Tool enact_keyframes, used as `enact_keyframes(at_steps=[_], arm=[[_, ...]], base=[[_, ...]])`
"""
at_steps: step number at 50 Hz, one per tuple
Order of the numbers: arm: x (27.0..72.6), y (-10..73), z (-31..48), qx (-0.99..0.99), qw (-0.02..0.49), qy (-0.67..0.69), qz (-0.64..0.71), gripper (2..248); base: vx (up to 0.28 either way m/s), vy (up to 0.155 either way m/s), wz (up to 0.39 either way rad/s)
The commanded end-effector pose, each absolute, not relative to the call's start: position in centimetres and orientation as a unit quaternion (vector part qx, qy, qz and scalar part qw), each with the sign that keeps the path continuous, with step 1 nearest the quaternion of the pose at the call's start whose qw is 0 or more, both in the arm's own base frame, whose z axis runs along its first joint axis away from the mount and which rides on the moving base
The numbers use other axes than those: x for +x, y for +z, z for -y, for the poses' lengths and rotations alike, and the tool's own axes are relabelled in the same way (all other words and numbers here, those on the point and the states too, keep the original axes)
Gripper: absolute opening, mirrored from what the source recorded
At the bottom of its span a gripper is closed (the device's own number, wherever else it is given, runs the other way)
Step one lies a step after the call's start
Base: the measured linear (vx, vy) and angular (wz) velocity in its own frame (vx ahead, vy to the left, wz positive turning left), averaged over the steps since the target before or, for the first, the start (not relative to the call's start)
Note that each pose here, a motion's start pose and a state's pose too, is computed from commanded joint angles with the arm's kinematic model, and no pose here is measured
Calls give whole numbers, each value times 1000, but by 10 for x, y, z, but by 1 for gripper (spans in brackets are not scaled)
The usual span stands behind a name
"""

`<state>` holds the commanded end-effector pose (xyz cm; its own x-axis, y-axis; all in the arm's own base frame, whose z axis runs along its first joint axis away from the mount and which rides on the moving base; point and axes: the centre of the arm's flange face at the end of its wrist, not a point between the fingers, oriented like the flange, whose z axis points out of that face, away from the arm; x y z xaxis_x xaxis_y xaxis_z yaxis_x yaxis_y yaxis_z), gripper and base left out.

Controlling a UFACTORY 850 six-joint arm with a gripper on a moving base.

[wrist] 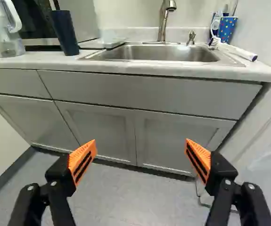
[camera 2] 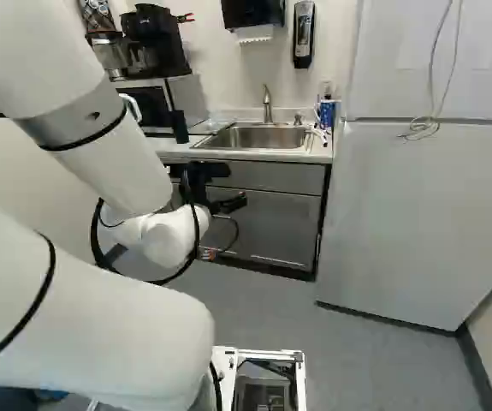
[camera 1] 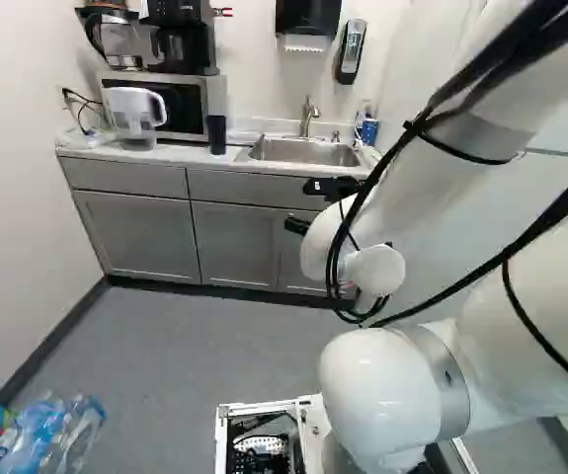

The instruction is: Rinse the cup and place it in the tray

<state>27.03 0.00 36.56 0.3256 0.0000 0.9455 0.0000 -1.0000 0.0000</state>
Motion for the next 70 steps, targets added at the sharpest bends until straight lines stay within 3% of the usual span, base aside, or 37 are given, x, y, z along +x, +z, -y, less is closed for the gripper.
enact_keyframes(at_steps=[29, 70], arm=[[272, 366, 0, 814, 0, 580, 1, 247], [314, 404, 17, 788, 17, 616, 21, 247]], base=[[0, 0, 0], [0, 0, 0]])
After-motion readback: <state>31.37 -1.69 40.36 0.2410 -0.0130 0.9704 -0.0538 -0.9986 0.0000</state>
